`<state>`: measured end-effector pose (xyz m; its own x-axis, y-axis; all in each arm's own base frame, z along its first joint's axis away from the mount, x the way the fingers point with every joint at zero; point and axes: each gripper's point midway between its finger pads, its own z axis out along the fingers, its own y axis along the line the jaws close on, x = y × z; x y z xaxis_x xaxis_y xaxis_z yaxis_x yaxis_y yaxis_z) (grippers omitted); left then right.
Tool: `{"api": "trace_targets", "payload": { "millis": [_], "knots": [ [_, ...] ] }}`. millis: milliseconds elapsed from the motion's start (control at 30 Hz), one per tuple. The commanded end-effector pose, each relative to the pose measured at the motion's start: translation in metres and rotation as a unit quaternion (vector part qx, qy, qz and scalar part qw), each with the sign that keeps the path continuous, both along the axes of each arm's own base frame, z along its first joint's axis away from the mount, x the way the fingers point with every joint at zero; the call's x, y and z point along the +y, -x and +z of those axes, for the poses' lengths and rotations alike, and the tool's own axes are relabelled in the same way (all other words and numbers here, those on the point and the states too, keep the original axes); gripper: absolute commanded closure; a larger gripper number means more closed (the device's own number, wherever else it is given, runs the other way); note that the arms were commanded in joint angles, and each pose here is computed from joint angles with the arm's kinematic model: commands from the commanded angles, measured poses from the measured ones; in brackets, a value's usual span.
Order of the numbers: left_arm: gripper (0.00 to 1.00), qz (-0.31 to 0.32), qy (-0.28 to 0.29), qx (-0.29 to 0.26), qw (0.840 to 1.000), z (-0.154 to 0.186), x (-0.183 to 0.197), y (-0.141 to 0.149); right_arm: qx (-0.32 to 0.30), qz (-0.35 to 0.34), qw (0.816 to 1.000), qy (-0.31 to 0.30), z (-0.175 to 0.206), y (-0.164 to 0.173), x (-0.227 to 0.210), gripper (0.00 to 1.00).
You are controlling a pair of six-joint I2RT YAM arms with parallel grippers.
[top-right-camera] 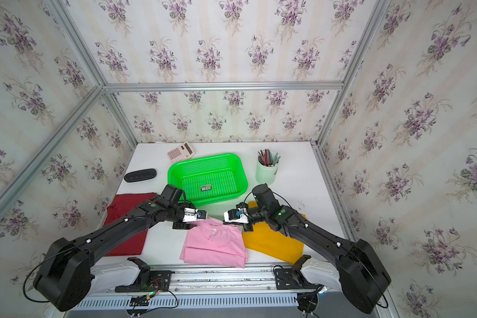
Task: Put the folded t-shirts into the basket
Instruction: Pick up the T-shirt from the center of the board.
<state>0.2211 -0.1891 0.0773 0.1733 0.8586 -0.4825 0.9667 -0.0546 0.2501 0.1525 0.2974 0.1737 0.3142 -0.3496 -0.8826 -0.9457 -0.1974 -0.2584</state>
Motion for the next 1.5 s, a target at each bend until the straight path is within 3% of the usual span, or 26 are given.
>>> {"api": "trace_targets", "payload": {
  "millis": [0, 833, 933, 1000, 1133, 1233, 1267, 1333, 1467],
  "knots": [
    [0.40, -0.009, -0.008, -0.006, 1.000, 0.000, 0.001, -0.006, -0.020, 0.018, 1.000, -0.002, 0.004, 0.006, 0.002, 1.00],
    [0.44, -0.053, -0.022, 0.063, 0.996, -0.030, -0.004, 0.006, -0.051, 0.039, 0.998, -0.017, 0.013, 0.020, 0.001, 1.00],
    [0.59, -0.054, -0.029, 0.068, 0.996, -0.035, -0.002, 0.007, -0.055, 0.036, 0.998, -0.017, 0.013, 0.020, 0.001, 1.00],
    [0.74, -0.056, -0.032, 0.068, 0.996, -0.038, -0.002, 0.006, -0.054, 0.033, 0.998, -0.015, 0.012, 0.019, 0.001, 1.00],
    [0.87, -0.055, -0.037, 0.060, 0.996, -0.039, -0.001, 0.003, -0.048, 0.005, 0.999, -0.002, 0.007, 0.009, 0.002, 1.00],
    [1.00, -0.052, -0.042, 0.045, 0.997, -0.035, 0.001, -0.002, -0.034, -0.027, 0.999, 0.017, 0.002, -0.001, 0.002, 0.92],
    [1.00, -0.051, -0.043, 0.041, 0.997, -0.033, 0.001, -0.003, -0.030, -0.034, 0.999, 0.021, 0.001, -0.003, 0.001, 0.89],
    [1.00, -0.050, -0.043, 0.031, 0.997, -0.031, 0.002, -0.005, -0.021, -0.048, 0.998, 0.025, -0.001, -0.004, -0.001, 0.65],
    [1.00, -0.049, -0.051, 0.000, 0.998, -0.024, 0.007, -0.008, -0.004, -0.058, 0.996, 0.061, 0.001, -0.002, -0.007, 0.38]
  ]
}}
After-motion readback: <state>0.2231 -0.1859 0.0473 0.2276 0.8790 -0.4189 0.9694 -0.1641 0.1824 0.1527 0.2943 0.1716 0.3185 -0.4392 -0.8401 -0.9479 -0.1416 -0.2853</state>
